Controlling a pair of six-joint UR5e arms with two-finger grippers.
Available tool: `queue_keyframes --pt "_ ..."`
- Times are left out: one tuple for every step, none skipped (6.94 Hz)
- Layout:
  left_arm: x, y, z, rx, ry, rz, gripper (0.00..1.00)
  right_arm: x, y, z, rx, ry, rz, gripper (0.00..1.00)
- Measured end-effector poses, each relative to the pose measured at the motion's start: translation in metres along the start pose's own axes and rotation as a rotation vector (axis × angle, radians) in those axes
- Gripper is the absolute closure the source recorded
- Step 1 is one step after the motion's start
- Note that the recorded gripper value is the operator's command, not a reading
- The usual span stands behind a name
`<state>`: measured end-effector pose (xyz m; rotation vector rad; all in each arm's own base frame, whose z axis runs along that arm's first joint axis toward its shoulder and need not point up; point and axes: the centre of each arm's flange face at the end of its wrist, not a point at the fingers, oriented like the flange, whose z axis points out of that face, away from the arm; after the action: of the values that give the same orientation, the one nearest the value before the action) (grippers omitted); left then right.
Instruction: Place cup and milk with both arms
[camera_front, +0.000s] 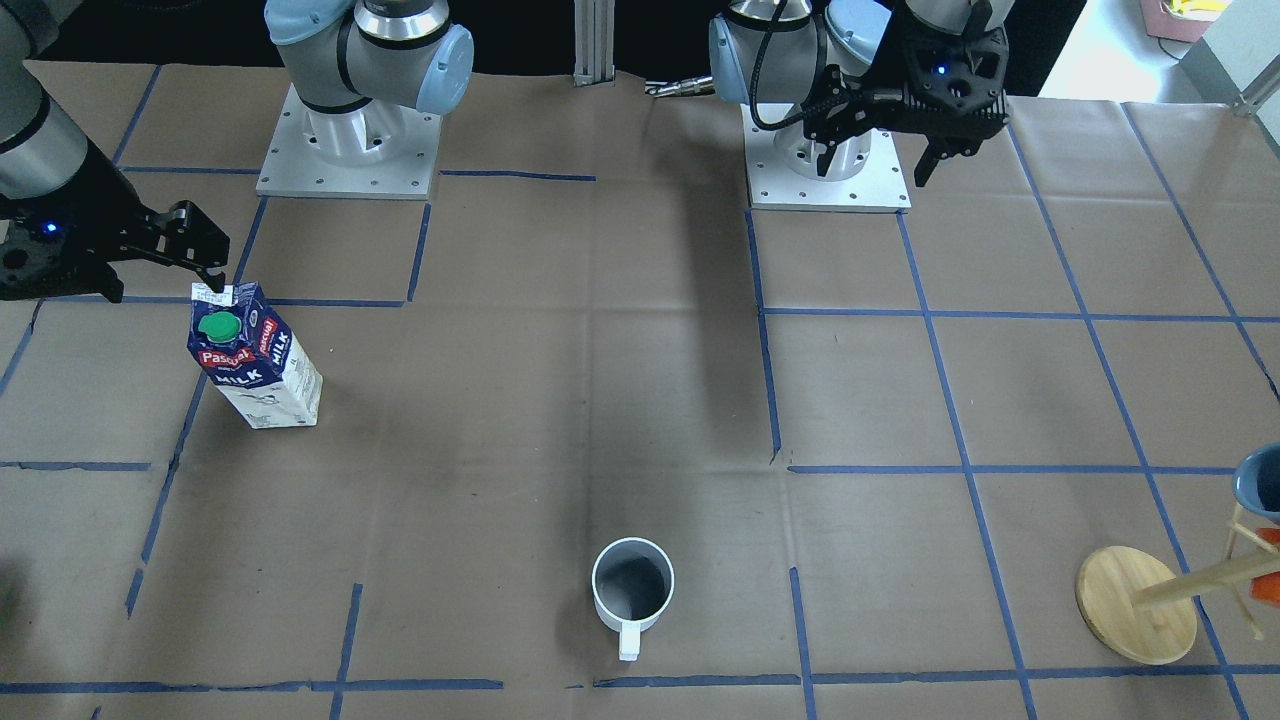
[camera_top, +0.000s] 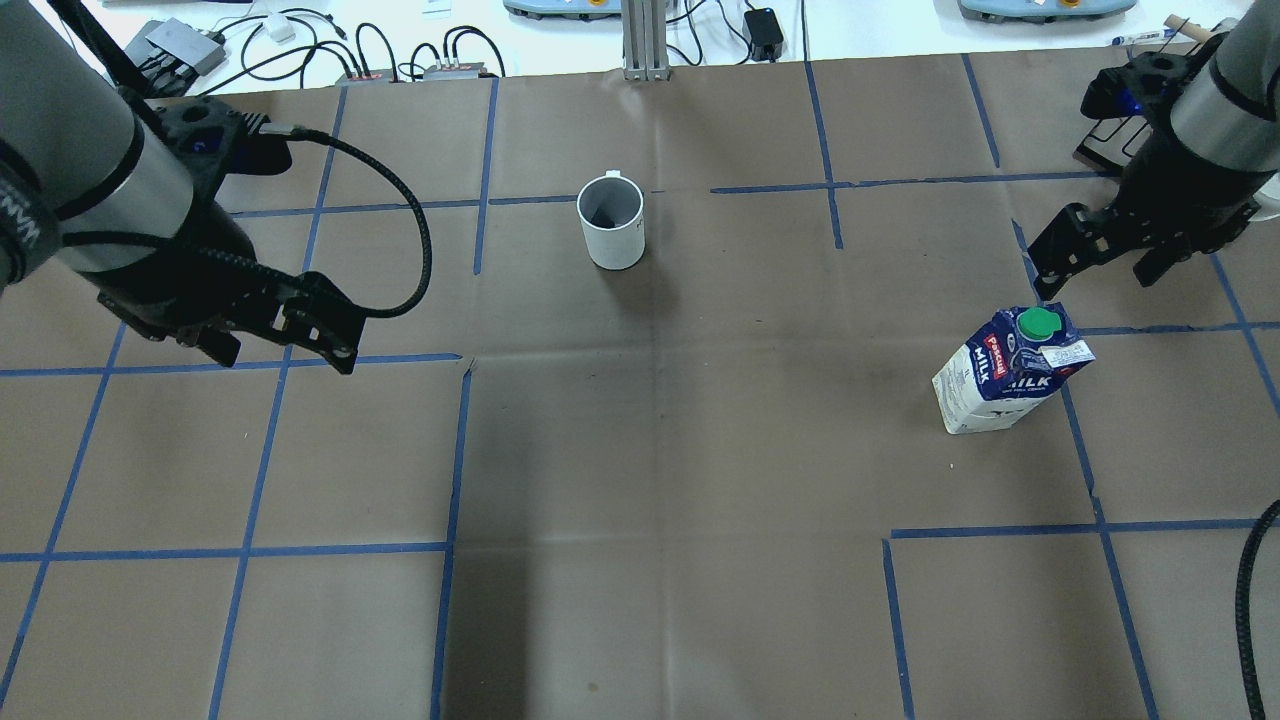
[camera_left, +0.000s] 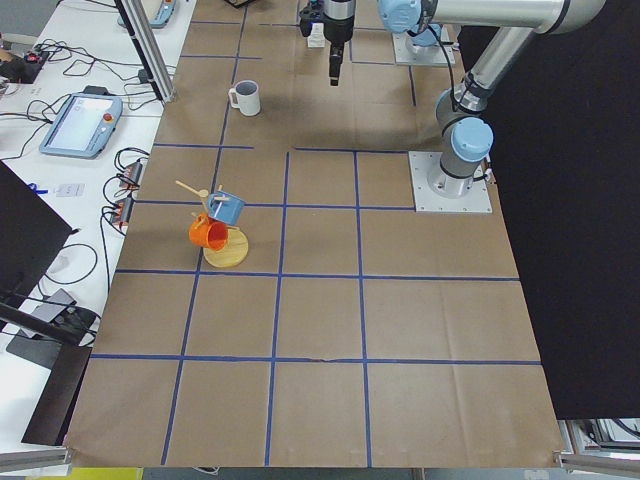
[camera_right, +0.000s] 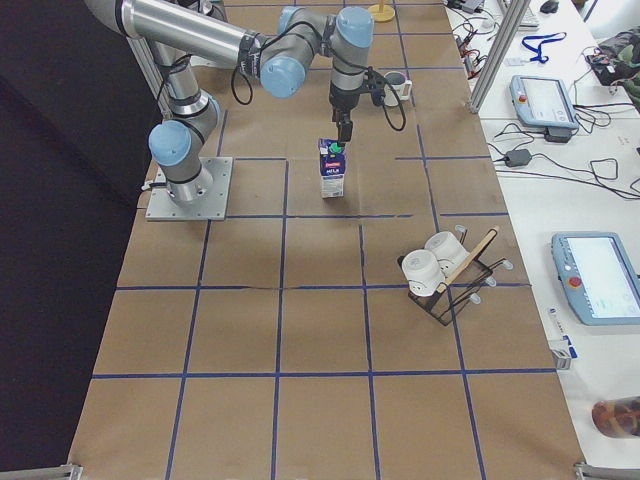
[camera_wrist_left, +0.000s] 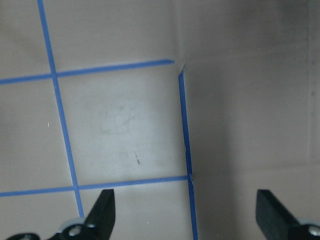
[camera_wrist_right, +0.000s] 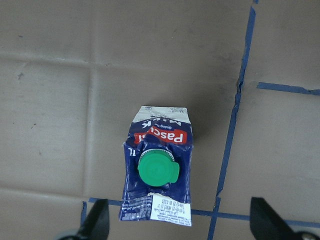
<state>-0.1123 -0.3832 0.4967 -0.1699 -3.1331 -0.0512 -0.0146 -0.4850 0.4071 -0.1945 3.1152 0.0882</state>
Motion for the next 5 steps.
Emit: queue_keyframes --pt "0.003 0.023 0.007 -0.035 0.008 -0.001 0.00 -0.002 0.003 0.008 0.005 -0.014 -0.002 0.00" --pt "0.006 0.043 0.019 -0.063 0.014 -0.003 0.00 -0.005 0.003 0.012 0.012 -0.032 -0.003 0.00" --pt "0.004 0.061 0.029 -0.073 0.016 -0.017 0.00 -0.006 0.002 0.016 0.018 -0.040 -0.003 0.00" --pt "-0.005 0.067 0.037 -0.082 0.022 -0.051 0.00 -0.006 0.000 0.025 0.020 -0.043 -0.002 0.00" --pt "-0.015 0.067 0.040 -0.088 0.026 -0.083 0.00 -0.005 -0.001 0.037 0.021 -0.043 -0.001 0.00"
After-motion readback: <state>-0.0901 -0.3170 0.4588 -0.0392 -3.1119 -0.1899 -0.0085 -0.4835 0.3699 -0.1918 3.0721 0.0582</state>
